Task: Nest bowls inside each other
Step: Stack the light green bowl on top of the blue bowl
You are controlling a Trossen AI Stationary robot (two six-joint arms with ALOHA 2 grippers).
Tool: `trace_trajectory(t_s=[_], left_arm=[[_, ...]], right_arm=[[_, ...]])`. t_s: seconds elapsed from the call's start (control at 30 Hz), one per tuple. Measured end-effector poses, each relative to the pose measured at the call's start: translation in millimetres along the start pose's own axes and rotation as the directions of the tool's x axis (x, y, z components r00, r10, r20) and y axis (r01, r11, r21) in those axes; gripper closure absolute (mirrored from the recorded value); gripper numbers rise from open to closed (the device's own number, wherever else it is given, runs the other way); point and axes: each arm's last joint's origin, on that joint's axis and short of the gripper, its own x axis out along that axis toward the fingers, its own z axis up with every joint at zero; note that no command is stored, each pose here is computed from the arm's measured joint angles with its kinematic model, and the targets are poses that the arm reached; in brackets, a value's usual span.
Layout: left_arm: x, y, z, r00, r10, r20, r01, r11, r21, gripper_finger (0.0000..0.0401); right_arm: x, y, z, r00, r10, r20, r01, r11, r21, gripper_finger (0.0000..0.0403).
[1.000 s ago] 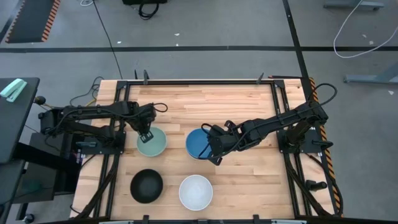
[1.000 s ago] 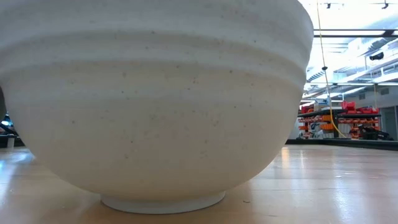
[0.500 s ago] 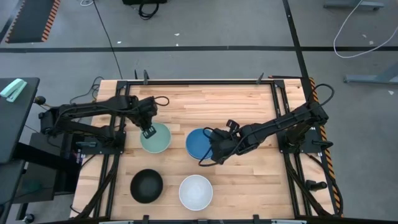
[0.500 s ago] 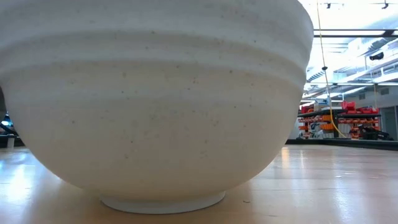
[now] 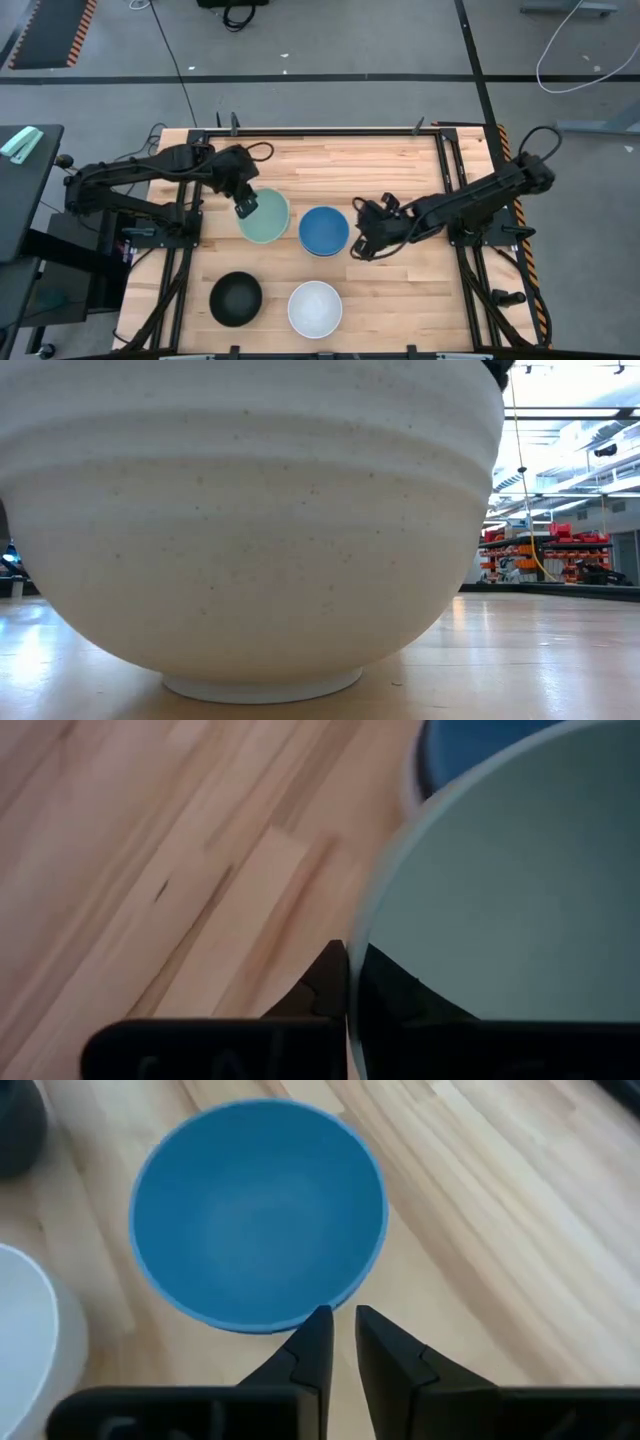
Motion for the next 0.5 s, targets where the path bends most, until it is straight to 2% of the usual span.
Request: trace_trajectory(t_s=[0.13, 0.2, 0.37, 0.5], left_arm=[[-9.6, -11.0, 12.1, 0.994, -0.055, 0.098, 0.054, 0.998, 0.010, 0.0389], [-9.9, -17.9, 20.5, 0.989, -0.076, 0.128, 0.074, 0.997, 0.024, 0.0389], [8.3, -36.3, 42.9, 0.994, -0.075, 0.076, 0.071, 0.996, 0.059, 0.0389], [28.0, -53.6, 63.7, 0.997, -0.073, -0.006, 0.073, 0.988, 0.136, 0.0389]], right_arm=[[6.4, -9.5, -22.0, 0.999, 0.039, 0.019, -0.040, 0.996, 0.079, 0.0355], [13.4, -11.5, -34.9, 0.999, 0.046, 0.009, -0.047, 0.995, 0.085, 0.0359], [27.2, -13.2, -60.1, 0.998, 0.057, 0.002, -0.057, 0.996, 0.062, 0.0376], [30.0, -13.5, -69.4, 0.997, 0.073, 0.009, -0.073, 0.996, 0.052, 0.0392]])
